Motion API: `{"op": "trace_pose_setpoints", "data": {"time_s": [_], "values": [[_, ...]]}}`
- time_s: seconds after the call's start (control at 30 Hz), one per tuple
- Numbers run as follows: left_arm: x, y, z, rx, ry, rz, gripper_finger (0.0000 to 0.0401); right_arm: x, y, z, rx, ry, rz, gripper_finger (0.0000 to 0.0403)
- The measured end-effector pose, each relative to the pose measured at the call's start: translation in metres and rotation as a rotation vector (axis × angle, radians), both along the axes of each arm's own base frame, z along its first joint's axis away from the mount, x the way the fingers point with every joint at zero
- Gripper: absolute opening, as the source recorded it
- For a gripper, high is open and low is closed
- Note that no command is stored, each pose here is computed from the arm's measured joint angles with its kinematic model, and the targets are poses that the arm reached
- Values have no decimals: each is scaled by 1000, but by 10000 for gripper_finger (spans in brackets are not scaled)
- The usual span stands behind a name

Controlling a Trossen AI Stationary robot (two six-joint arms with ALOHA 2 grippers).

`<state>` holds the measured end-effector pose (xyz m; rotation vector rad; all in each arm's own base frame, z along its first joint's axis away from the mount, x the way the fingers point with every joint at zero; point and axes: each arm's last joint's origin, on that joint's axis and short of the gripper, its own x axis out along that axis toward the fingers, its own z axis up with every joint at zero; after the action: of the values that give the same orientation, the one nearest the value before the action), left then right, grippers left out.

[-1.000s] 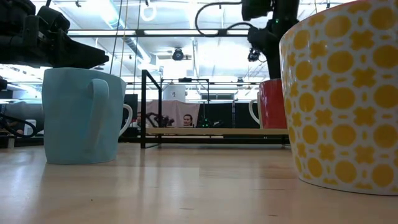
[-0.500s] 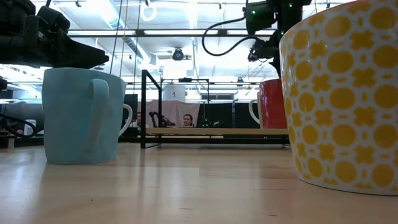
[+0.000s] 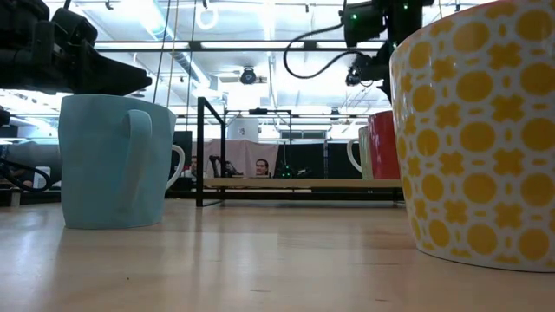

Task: Place coffee mugs
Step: Put the red cup on the shelf aligned with the green cup, then put the light blue cup on the shelf

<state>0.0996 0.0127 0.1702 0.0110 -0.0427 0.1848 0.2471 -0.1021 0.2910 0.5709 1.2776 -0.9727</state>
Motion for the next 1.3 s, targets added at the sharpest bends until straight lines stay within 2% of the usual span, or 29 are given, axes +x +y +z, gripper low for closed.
{"op": "trace_pose_setpoints", "data": {"time_s": [0.23, 0.4, 0.5, 0.6, 0.67, 0.9, 1.07, 1.3], "values": [[-1, 0, 10, 12, -105, 0, 139, 9, 5, 27, -33, -87, 82, 103], [-5, 0, 27, 15, -283, 31, 139, 16, 9, 45, -67, -146, 171, 103], [-10, 2, 38, -55, -409, 89, 139, 22, 13, 51, -69, -199, 253, 103], [-13, 4, 50, -128, -439, 166, 139, 29, 16, 53, -51, -261, 338, 103], [-15, 5, 61, -135, -442, 192, 139, 34, 18, 55, -51, -309, 393, 103], [-5, 6, 102, -137, -220, 215, 139, 51, 23, 64, -126, -453, 531, 103], [8, 8, 127, -133, 52, 239, 139, 57, 23, 69, -181, -510, 585, 103], [18, 19, 143, -147, 445, 339, 139, 59, 23, 70, -182, -531, 594, 103]]}}
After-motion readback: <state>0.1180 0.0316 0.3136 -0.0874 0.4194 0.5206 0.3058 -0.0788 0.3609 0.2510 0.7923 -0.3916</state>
